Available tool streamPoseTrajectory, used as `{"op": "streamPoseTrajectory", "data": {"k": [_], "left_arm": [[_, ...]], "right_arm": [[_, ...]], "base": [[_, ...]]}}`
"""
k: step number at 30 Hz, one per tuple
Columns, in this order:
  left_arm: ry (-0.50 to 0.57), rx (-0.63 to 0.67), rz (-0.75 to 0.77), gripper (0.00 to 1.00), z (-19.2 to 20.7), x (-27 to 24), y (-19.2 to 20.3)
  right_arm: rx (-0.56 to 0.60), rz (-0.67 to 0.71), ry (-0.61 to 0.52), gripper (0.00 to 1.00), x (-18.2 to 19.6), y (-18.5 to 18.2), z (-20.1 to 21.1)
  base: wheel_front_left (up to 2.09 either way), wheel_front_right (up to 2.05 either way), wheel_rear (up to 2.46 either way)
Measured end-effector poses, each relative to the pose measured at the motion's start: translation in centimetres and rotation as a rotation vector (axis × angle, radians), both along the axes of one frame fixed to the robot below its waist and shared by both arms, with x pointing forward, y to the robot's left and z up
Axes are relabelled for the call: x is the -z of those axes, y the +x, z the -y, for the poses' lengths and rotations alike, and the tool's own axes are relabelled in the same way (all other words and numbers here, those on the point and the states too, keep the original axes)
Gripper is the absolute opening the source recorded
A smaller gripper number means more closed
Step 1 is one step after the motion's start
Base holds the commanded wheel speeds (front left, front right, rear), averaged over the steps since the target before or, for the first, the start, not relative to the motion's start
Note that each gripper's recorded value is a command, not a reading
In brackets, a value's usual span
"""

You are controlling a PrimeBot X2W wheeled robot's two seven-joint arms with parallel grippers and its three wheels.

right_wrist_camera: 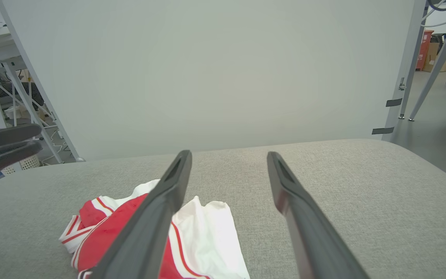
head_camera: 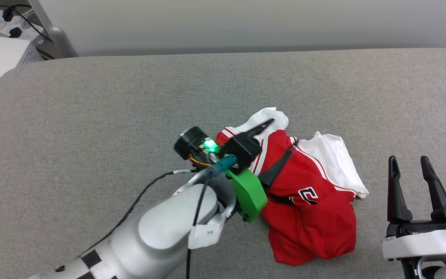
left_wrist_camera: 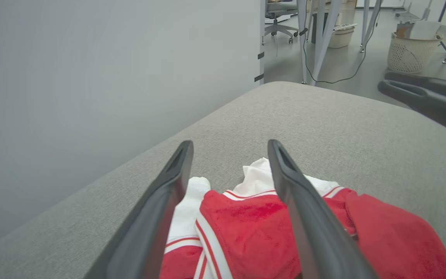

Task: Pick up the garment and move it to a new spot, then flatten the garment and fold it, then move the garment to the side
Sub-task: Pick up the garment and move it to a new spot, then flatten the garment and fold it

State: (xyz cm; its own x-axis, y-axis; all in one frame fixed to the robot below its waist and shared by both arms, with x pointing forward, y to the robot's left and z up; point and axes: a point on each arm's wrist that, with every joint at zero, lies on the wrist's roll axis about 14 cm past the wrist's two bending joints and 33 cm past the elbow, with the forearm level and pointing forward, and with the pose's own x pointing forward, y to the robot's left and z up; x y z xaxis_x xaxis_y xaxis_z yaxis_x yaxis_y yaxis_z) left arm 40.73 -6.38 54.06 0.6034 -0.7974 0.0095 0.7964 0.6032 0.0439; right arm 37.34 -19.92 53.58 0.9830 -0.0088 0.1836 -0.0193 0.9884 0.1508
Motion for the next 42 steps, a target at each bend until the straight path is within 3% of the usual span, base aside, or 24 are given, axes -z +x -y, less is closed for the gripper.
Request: {"op": "streamPoseTrajectory", "data": {"k": [9,19,26,42], "left_arm": [[-0.068,-0.468,0.1,1.0,-11.9,-2.4,2.9],[-0.119,-0.78,0.149,1.0,-21.4,-2.7,-0.1],[-0.13,-0.862,0.133,1.0,-23.7,-1.3,-2.8],[-0.142,-0.868,0.074,1.0,-23.8,1.3,-5.7]], "right_arm": [[-0.036,0.027,-0.006,1.0,-0.9,-0.6,-1.1],[-0.071,0.06,-0.017,1.0,-2.0,-0.8,-2.3],[-0.08,0.069,-0.016,1.0,-2.3,-1.4,-2.5],[-0.093,-0.004,-0.011,1.0,0.0,-3.0,-2.9]], "base": [[0.0,0.0,0.0],[0.0,0.0,0.0],[0.0,0.0,0.0],[0.0,0.0,0.0]]}}
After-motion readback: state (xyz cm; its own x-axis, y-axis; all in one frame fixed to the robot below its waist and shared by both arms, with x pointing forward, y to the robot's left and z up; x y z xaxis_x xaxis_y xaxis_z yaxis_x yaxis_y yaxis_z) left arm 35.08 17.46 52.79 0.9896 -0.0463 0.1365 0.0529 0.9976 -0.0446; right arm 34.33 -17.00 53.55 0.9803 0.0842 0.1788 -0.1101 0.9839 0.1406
